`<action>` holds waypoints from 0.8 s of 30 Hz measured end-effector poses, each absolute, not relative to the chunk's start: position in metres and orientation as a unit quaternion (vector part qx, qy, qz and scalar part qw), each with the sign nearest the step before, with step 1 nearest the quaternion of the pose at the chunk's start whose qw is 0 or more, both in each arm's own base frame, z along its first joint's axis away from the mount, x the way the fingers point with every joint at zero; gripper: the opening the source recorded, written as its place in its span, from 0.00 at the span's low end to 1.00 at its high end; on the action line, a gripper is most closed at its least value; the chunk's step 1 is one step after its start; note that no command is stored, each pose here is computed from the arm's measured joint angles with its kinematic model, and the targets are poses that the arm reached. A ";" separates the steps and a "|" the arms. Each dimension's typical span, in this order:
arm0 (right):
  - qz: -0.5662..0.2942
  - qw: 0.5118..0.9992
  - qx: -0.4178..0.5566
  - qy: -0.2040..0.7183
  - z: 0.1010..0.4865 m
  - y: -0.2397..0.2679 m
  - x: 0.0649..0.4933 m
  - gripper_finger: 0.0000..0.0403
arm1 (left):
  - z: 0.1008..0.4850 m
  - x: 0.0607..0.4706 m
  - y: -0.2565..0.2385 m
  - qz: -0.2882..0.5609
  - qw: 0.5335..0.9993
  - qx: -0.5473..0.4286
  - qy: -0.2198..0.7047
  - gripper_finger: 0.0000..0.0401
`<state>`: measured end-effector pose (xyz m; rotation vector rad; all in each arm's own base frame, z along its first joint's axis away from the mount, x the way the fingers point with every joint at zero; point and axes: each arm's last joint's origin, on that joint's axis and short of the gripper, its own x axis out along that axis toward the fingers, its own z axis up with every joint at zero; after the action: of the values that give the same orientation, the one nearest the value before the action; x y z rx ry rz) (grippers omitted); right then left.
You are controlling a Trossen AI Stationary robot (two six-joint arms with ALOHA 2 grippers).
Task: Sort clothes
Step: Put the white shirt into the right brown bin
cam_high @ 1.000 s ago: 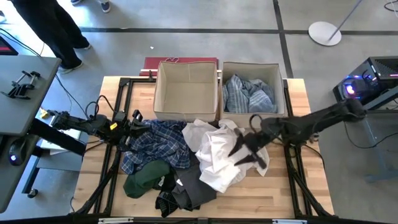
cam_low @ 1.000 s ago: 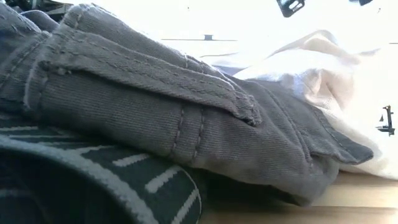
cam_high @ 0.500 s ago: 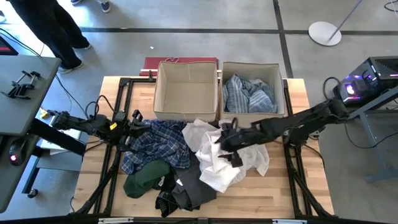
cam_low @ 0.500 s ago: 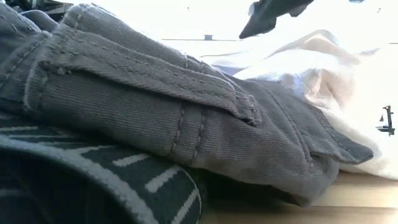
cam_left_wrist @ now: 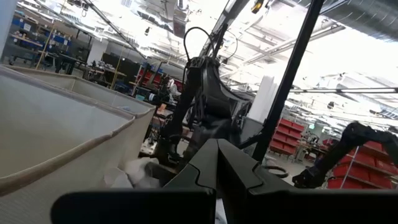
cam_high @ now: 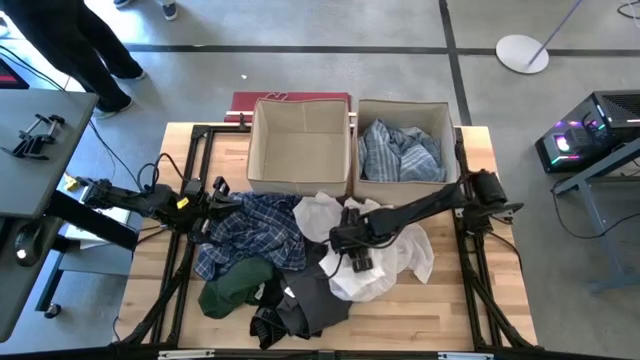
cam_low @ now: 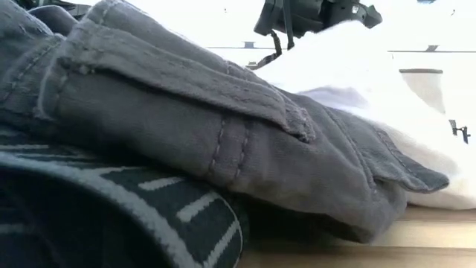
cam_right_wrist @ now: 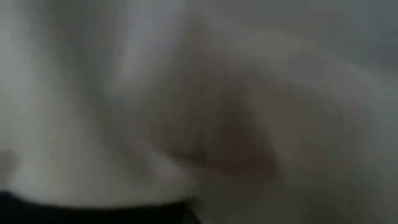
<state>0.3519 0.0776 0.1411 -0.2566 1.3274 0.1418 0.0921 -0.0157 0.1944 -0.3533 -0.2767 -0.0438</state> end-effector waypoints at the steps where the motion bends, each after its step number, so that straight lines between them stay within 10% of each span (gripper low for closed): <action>1: 0.067 0.776 -0.120 0.615 0.138 0.079 0.352 0.23 | 0.194 0.092 -0.016 -0.022 0.975 -0.175 -0.137 0.00; 4: 0.061 0.782 -0.113 0.610 0.140 0.080 0.353 0.06 | 0.194 0.092 -0.016 -0.022 0.975 -0.175 -0.137 0.00; 14: -0.037 0.900 -0.103 0.421 0.268 0.085 0.311 0.03 | 0.194 0.092 -0.016 -0.022 0.975 -0.175 -0.137 0.00; 24: -0.330 0.933 -0.127 0.071 0.421 0.070 0.192 0.03 | 0.194 0.092 -0.016 -0.022 0.975 -0.175 -0.137 0.00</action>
<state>0.1921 0.0703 0.4210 -0.2609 0.1444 -0.6752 0.0921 -0.0158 0.1943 -0.3529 -0.2763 -0.0442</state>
